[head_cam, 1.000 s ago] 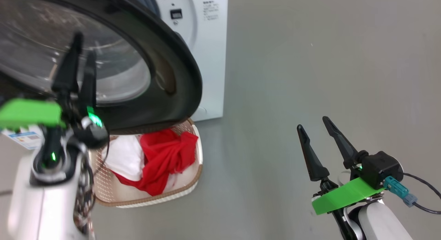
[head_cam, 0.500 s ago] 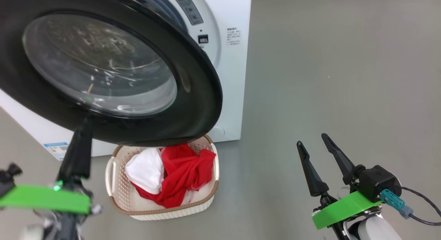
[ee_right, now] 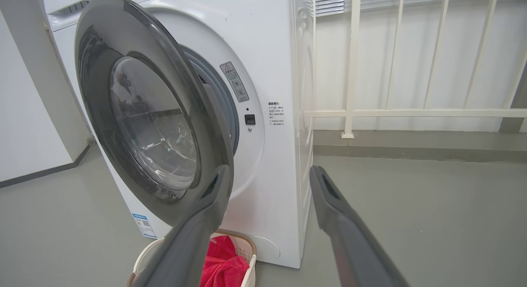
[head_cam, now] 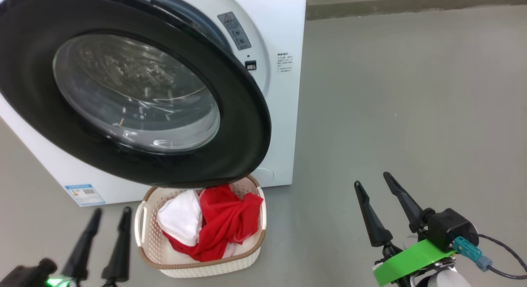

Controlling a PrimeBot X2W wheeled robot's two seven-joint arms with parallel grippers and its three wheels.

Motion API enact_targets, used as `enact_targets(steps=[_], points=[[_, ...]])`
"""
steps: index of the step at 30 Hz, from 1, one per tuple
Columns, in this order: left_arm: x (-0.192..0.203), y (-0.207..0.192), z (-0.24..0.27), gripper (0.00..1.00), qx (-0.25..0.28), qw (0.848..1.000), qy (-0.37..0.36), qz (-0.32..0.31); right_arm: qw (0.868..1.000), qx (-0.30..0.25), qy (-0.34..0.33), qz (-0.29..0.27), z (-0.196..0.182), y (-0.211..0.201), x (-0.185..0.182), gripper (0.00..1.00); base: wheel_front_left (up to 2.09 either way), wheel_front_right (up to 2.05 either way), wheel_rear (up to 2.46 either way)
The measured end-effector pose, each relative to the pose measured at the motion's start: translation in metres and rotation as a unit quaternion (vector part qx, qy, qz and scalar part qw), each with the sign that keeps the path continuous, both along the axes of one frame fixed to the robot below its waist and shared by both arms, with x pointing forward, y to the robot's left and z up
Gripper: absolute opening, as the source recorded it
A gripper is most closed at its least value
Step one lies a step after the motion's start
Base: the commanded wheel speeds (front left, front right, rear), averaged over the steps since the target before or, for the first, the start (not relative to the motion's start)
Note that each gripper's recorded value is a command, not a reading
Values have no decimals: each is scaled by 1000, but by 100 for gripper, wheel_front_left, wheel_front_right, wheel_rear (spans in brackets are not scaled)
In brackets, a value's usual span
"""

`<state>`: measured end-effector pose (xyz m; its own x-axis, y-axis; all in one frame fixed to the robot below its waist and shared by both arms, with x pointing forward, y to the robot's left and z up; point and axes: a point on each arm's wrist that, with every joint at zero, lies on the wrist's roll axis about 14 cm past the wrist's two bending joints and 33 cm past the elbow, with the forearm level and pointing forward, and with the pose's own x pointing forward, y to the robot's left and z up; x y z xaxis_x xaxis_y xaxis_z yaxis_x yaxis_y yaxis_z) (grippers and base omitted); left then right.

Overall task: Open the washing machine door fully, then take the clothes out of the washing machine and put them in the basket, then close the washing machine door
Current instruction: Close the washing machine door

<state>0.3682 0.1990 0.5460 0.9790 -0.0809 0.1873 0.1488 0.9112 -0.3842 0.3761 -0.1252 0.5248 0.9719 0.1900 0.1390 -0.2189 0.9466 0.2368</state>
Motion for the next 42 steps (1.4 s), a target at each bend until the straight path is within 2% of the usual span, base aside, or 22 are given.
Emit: enact_targets(steps=[3, 11, 16, 42], points=[[-6, 13, 0, 100, 57, 998, -5, 27, 1000, 0, -4, 0, 2, 0, -2, 100, 0, 0, 0], [-23, 20, -19, 100, 132, 989, 20, 61, 1000, 4, -7, -2, 5, -1, -3, 100, 0, 0, 0], [-27, 23, -24, 100, 118, 990, 26, 75, 1000, 4, -8, -1, 6, -1, -3, 100, 0, 0, 0], [-28, 21, -29, 100, 120, 989, 34, 80, 1000, 7, -4, 3, 3, 2, -4, 100, 0, 0, 0]])
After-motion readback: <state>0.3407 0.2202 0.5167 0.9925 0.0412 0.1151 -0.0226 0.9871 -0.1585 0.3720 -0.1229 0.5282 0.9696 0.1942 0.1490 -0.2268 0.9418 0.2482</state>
